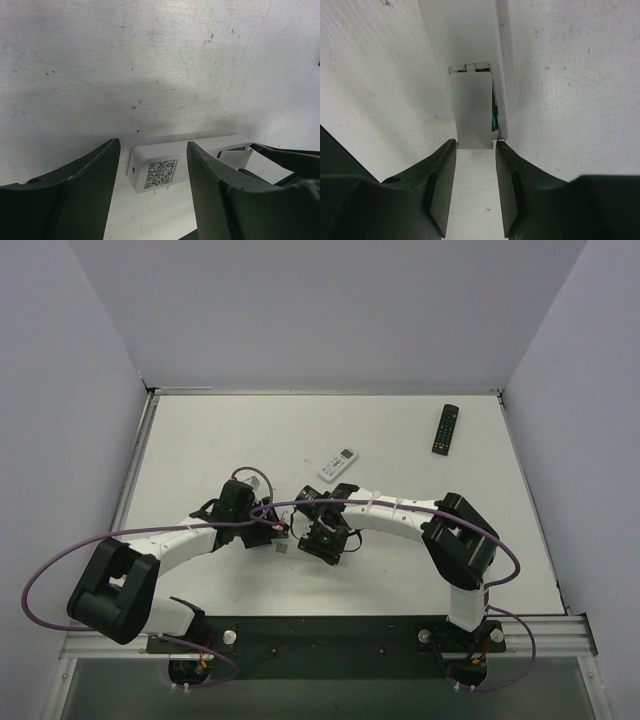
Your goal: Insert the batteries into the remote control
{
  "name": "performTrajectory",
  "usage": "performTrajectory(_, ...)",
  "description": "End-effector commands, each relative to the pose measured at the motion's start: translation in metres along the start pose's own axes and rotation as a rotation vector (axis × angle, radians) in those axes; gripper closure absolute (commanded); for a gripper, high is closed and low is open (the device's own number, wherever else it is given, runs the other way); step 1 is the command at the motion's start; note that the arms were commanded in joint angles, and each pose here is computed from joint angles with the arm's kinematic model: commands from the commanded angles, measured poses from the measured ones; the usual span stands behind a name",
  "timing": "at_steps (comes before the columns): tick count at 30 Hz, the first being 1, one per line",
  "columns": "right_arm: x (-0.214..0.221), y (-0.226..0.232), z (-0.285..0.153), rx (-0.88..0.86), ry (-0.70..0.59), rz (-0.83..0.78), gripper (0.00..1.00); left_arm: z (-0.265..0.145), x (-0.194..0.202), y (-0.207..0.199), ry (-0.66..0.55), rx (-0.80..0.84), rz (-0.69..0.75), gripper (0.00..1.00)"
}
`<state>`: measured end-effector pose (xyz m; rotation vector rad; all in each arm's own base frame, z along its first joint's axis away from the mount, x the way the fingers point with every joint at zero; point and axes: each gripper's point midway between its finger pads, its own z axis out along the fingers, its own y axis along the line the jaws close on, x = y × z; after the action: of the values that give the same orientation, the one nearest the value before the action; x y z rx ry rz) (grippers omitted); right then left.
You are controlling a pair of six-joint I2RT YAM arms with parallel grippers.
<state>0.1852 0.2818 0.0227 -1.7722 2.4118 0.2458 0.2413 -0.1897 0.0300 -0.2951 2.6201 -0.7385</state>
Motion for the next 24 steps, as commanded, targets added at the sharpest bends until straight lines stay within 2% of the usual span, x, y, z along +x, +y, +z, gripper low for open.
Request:
performTrajectory(1, 0.002, -0.008, -0.006, 0.033, 0.025, 0.008, 0.67, -0.002, -0.013, -0.014, -0.030, 0.044, 0.024, 0.34)
performTrajectory(24, -0.005, -0.020, -0.009, 0.120, -0.011, 0.063, 0.68, -0.002, -0.011, -0.014, -0.028, 0.049, 0.026, 0.34)
